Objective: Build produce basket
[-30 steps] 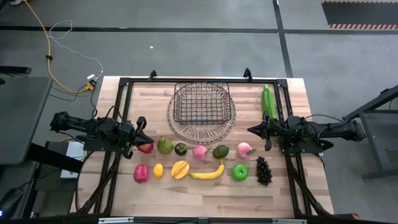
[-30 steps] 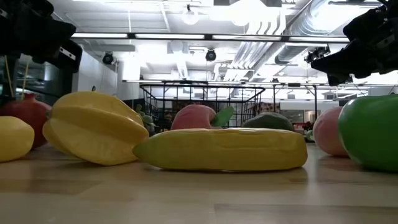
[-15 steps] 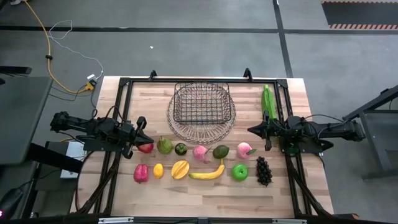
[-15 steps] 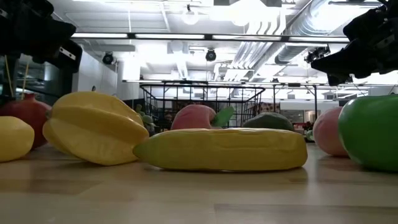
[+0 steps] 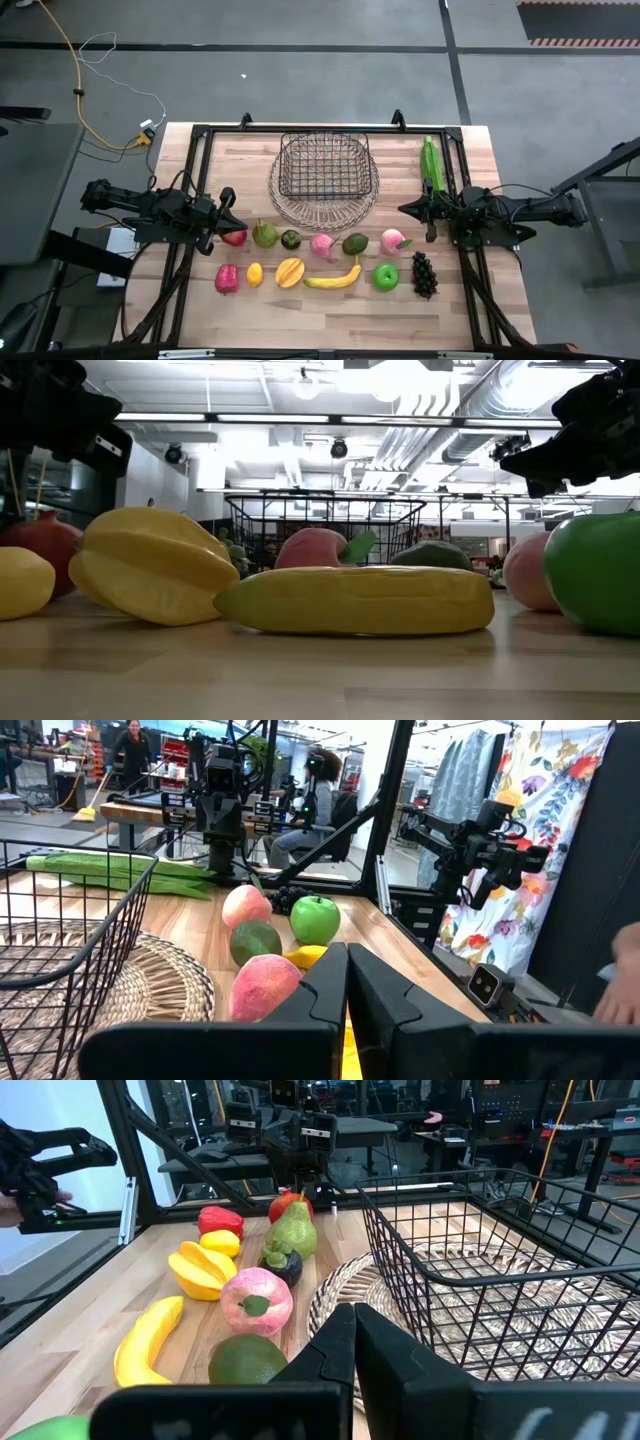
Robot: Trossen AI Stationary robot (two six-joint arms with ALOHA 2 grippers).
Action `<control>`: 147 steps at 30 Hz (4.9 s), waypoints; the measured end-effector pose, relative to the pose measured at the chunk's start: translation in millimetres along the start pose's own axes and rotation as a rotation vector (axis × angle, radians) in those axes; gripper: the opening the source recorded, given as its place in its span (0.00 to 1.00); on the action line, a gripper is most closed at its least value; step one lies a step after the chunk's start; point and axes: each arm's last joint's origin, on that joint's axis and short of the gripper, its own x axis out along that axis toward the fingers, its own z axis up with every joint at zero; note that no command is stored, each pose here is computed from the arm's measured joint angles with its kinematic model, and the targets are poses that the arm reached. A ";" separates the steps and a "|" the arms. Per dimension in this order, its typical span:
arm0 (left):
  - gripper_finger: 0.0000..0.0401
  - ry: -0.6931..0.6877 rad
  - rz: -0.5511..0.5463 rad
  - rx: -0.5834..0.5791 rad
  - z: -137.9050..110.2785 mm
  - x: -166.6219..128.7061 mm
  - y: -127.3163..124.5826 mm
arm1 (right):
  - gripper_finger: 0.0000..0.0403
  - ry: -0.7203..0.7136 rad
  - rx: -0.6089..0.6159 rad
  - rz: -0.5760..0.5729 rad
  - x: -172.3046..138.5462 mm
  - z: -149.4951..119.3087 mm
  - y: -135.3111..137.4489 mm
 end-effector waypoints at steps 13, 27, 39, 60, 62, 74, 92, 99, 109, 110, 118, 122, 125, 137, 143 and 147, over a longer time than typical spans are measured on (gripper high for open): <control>0.00 0.000 0.000 0.000 -0.1 0.0 0.0 | 0.00 0.000 0.000 0.000 0.0 0.0 0.0; 0.00 0.000 0.000 0.000 -0.1 0.0 0.0 | 0.00 0.000 0.000 0.000 0.0 0.0 0.0; 0.00 0.000 0.000 0.000 -0.1 0.0 0.0 | 0.00 0.000 0.000 0.000 0.0 0.0 0.0; 0.00 0.000 0.000 0.000 -0.1 0.0 0.0 | 0.00 -0.019 -0.159 -0.024 0.0 1.9 -0.6; 0.00 0.000 0.000 0.000 0.0 0.0 0.0 | 0.00 -0.024 -0.096 -0.022 0.0 2.3 -0.6; 0.00 0.000 0.000 0.000 0.0 0.0 0.0 | 0.01 -0.394 0.406 0.074 -4.8 38.1 2.1; 0.00 0.000 0.000 0.000 -0.1 0.0 0.0 | 0.41 0.187 0.464 0.224 23.9 110.3 44.1; 0.00 0.000 0.000 0.000 0.0 0.0 0.0 | 0.42 0.586 0.514 0.216 45.3 111.6 83.6; 0.00 0.000 0.000 0.000 0.0 0.0 0.0 | 0.38 0.815 0.346 0.173 78.0 92.1 147.7; 0.00 0.000 0.000 0.000 0.0 0.0 0.0 | 0.37 0.828 0.325 0.157 80.6 91.9 152.8; 0.00 0.000 0.000 0.000 0.0 0.0 0.0 | 0.30 0.972 0.128 0.009 98.8 95.5 186.8; 0.00 0.000 0.000 0.000 -0.1 0.0 0.0 | 0.29 1.053 0.042 -0.044 105.4 88.3 197.4; 0.00 0.000 0.000 0.000 0.0 0.0 0.0 | 0.29 1.111 0.006 -0.090 108.5 77.3 199.9; 0.00 0.000 0.000 0.000 0.0 0.0 0.0 | 0.29 1.177 -0.037 -0.143 117.6 60.8 197.7; 0.00 0.000 0.000 0.000 -0.1 0.0 0.0 | 0.28 1.179 -0.017 -0.158 120.0 61.1 195.0; 0.00 0.000 0.000 0.000 0.0 0.0 0.0 | 0.23 1.178 0.003 -0.171 120.7 61.2 194.2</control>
